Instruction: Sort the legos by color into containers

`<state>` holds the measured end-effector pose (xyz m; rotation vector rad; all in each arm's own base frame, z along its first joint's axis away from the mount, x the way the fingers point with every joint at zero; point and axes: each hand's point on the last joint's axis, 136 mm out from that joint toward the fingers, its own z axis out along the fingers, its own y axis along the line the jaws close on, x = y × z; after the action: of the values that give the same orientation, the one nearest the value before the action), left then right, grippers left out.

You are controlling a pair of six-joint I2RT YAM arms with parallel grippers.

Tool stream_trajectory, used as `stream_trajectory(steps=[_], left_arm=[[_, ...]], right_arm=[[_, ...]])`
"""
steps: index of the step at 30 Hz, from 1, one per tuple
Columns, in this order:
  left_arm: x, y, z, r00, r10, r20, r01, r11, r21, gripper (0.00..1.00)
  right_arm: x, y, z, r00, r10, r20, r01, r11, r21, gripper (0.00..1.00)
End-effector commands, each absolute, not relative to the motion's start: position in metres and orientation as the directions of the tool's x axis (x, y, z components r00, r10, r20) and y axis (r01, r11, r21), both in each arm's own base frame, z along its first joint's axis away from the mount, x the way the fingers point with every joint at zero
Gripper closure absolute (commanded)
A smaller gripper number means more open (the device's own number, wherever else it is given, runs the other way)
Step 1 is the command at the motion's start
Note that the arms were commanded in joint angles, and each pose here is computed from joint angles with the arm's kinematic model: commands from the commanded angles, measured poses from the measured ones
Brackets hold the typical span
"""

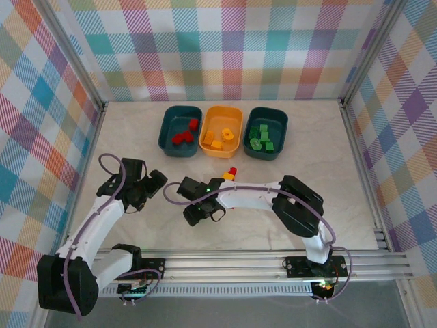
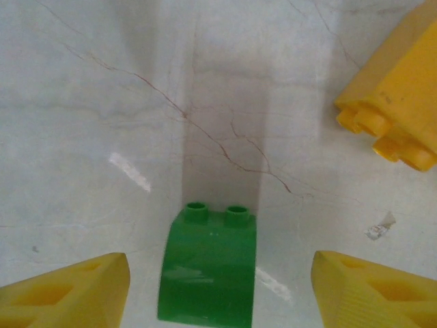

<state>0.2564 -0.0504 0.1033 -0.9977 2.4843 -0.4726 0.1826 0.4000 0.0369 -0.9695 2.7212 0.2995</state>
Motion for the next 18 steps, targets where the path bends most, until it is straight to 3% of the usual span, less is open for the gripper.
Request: stream_trajectory(steps=[1, 10, 18], left_arm=[[0.262, -0.051, 0.108, -0.666, -0.707, -0.239, -0.566, 0.687, -0.455, 0.06], [0.266, -0.058, 0.102, -0.687, -0.695, -0.21, -0.557, 0.69, -0.463, 0.06], [0.263, -0.065, 0.105, -0.723, -0.66, -0.204, -0.51, 0.71, -0.486, 0.07]], right_arm=[[0.173, 0.396, 0.025, -0.758, -0.612, -0.225, -0.642, 0.76, 0.1, 0.35], [0.177, 0.408, 0.021, -0.766, -0.594, -0.246, -0.628, 0.773, 0.09, 0.65], [0.198, 0.401, 0.061, -0.742, -0.575, -0.345, -0.621, 0.783, 0.033, 0.79]])
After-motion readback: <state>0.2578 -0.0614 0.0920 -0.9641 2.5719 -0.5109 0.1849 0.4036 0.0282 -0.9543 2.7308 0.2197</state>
